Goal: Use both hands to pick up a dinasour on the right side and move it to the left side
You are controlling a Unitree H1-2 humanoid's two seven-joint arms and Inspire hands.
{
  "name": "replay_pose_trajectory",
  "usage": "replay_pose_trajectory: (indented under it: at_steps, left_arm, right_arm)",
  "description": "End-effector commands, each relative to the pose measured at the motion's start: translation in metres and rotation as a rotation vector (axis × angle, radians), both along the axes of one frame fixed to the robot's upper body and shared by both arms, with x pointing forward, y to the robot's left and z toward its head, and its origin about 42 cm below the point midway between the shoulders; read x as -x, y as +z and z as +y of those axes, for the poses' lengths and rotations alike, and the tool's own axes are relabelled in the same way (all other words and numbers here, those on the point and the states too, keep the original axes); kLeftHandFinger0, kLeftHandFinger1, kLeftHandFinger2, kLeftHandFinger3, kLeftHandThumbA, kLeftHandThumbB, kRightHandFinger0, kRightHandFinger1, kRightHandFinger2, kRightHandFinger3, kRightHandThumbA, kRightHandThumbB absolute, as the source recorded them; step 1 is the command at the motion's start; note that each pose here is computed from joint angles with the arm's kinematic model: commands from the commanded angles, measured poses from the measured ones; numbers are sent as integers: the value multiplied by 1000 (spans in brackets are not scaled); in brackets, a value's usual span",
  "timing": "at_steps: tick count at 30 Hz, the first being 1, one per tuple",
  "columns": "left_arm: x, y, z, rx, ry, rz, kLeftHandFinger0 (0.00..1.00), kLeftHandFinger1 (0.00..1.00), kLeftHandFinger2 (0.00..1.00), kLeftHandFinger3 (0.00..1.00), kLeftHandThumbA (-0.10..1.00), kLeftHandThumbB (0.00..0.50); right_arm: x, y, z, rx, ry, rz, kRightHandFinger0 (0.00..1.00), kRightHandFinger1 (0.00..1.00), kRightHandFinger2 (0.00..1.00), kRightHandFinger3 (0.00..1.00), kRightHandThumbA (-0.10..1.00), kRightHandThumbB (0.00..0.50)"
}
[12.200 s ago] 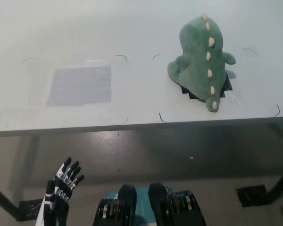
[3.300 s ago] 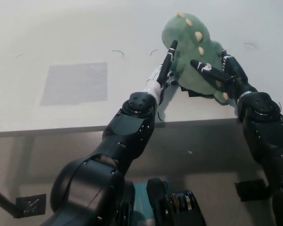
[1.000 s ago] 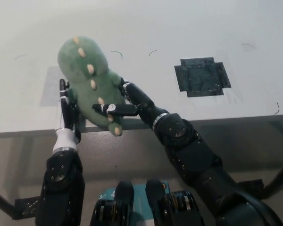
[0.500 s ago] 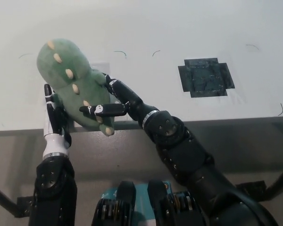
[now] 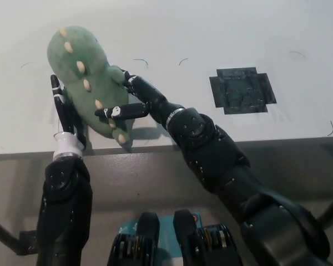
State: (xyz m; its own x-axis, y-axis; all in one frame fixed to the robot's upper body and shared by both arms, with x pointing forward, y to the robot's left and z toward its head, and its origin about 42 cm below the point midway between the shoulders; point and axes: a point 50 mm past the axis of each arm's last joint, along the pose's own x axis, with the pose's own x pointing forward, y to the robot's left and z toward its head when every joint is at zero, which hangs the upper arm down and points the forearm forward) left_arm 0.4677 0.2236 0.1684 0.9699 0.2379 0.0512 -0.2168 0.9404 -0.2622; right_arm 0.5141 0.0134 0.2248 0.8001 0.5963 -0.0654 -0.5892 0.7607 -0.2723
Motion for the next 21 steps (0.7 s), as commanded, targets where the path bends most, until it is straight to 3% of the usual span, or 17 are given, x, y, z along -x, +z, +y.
replay_pose_trajectory:
  at_steps: [1,12,14,16,17,18,21]
  left_arm:
    - [-15,35,-25,1,-90,-108,1000,1000,1000,1000,1000,248]
    - [-13,35,-24,-31,-130,-121,1000,1000,1000,1000,1000,264]
    - [-13,33,-21,-38,-127,-127,1000,1000,1000,1000,1000,260]
    - [-14,34,-20,-39,-126,-128,1000,1000,1000,1000,1000,257]
    - [-13,31,-19,-11,-117,-99,1000,1000,1000,1000,1000,320]
    - [-10,31,-14,-3,-102,-94,1000,1000,1000,1000,1000,350]
    - [-7,31,-9,15,-90,-104,1000,1000,1000,1000,1000,356]
  right_arm:
    - [8,31,38,-58,116,-90,1000,1000,1000,1000,1000,164]
    - [7,32,34,-56,115,-109,1000,1000,1000,1000,1000,149]
    - [6,31,29,-65,128,-108,1000,1000,1000,1000,1000,207]
    - [5,31,28,-67,129,-111,1000,1000,1000,1000,1000,216]
    - [4,29,22,-62,128,-128,1000,1000,1000,1000,1000,226]
    - [4,29,19,-57,122,-140,1000,1000,1000,1000,1000,229]
    - [0,29,7,-60,98,-157,1000,1000,1000,1000,1000,212]
